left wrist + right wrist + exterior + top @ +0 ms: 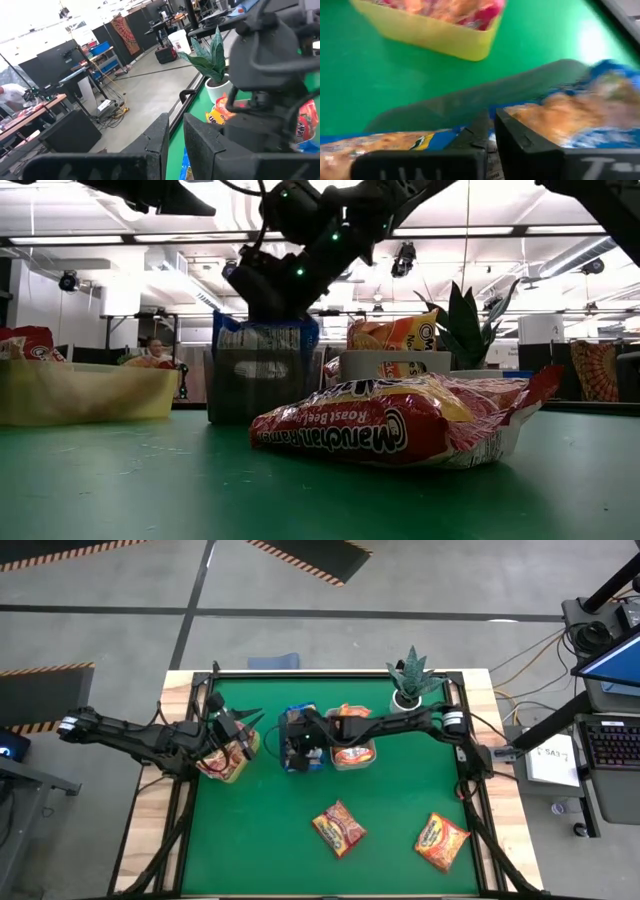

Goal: Sort Maruchan noodles
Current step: Put the blue noodle pack into the black bin, then put the orange noodle pack into the gray bin

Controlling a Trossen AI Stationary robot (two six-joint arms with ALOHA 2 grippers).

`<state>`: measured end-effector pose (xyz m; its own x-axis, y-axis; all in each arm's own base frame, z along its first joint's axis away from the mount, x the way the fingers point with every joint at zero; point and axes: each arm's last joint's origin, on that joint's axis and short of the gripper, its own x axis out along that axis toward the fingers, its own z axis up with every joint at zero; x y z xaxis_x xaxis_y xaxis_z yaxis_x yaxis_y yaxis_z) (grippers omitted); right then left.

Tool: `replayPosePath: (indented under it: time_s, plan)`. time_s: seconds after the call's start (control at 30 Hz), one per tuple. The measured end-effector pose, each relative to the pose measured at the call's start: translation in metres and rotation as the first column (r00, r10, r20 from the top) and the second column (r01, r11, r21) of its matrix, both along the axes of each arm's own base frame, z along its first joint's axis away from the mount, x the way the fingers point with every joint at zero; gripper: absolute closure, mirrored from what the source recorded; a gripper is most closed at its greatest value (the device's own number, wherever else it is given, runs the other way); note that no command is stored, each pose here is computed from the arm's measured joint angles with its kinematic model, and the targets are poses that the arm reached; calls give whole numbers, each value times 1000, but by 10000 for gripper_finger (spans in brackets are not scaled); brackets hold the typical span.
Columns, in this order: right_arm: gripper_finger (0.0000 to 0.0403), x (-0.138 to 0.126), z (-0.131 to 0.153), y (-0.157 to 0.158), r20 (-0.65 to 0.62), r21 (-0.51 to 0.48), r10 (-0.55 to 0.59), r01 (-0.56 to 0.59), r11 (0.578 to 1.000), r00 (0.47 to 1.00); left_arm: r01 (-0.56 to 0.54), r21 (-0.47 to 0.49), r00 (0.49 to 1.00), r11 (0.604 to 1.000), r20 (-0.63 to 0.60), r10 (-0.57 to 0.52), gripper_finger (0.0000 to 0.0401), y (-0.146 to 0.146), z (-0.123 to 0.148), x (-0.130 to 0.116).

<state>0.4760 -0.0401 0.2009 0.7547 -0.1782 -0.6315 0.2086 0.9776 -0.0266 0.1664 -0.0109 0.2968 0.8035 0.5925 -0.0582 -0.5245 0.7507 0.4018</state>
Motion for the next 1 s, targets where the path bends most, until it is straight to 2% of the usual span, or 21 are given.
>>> replayPosePath:
  time_s: [0.23,0.47,0.6,0.73,0.87,1.0]
  plan:
    - [394,0,-1,2,-6,-8,7,-7,1000,1000,0,3,1000,1000,-1,0,361,0,0,0]
    - [394,-18,47,6,40,-19,8,-8,1000,999,0,2,1000,1000,2,0,361,0,0,0]
    - [394,-40,77,16,5,-4,14,-14,1000,1000,0,-11,1000,1000,12,0,361,0,0,0]
    - [394,-71,103,40,-55,29,43,-42,999,998,0,-35,999,999,46,2,361,0,2,0]
    - [394,-100,114,72,-72,40,52,-49,998,996,7,-68,996,998,85,-1,361,-1,3,2]
    - [394,-126,115,103,-56,69,69,-65,996,996,68,-107,992,992,112,-56,361,-3,2,8]
